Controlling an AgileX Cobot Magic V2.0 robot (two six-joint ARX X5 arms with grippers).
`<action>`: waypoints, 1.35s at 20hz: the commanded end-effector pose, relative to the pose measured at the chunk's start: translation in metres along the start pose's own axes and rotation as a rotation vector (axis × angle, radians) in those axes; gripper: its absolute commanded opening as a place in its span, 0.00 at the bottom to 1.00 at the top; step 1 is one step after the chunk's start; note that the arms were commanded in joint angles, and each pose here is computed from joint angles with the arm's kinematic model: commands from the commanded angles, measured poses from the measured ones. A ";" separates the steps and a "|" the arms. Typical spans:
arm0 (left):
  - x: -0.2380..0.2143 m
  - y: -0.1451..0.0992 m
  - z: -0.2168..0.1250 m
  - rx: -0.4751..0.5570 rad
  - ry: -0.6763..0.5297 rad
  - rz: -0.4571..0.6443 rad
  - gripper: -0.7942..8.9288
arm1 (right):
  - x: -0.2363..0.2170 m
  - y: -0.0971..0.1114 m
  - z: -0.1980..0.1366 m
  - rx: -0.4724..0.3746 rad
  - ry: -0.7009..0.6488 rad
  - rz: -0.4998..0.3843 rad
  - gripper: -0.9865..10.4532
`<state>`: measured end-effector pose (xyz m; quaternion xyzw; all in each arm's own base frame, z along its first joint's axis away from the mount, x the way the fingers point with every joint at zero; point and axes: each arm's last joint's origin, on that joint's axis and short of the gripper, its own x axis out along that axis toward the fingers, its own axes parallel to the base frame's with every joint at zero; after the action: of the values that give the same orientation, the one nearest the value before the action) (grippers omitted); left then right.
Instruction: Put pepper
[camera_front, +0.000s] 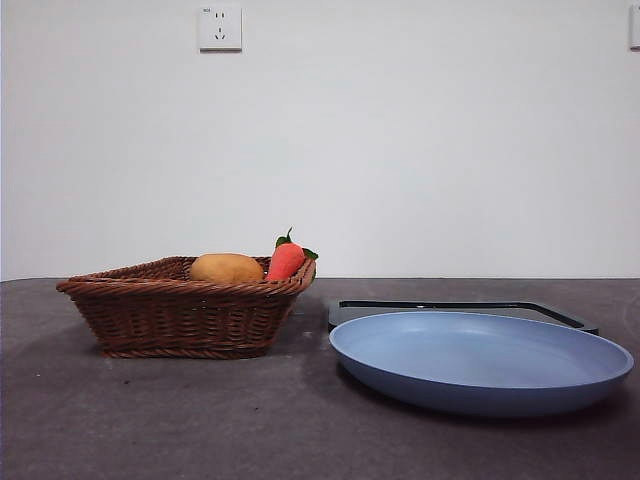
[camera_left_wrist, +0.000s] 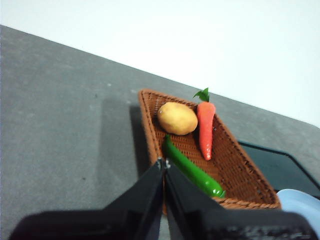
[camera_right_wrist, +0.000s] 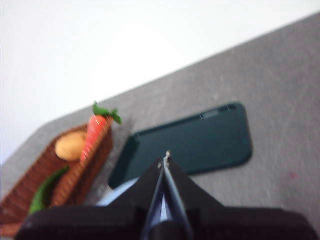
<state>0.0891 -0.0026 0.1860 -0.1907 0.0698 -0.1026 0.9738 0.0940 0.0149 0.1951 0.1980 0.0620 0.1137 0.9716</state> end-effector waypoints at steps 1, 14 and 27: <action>-0.003 -0.006 0.012 -0.015 0.008 -0.002 0.09 | 0.000 0.009 0.019 0.006 -0.004 0.026 0.09; 0.004 -0.032 0.070 0.046 0.269 -0.165 0.09 | 0.010 0.040 0.080 -0.129 0.394 0.099 0.09; 0.006 -0.044 0.094 0.128 0.483 -0.219 0.13 | 0.006 0.053 0.107 -0.262 0.715 0.135 0.10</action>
<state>0.1035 -0.0098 0.2846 -0.1167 0.2823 -0.2495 0.9189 0.1061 0.0237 0.3088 0.0319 0.3780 0.2407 0.8934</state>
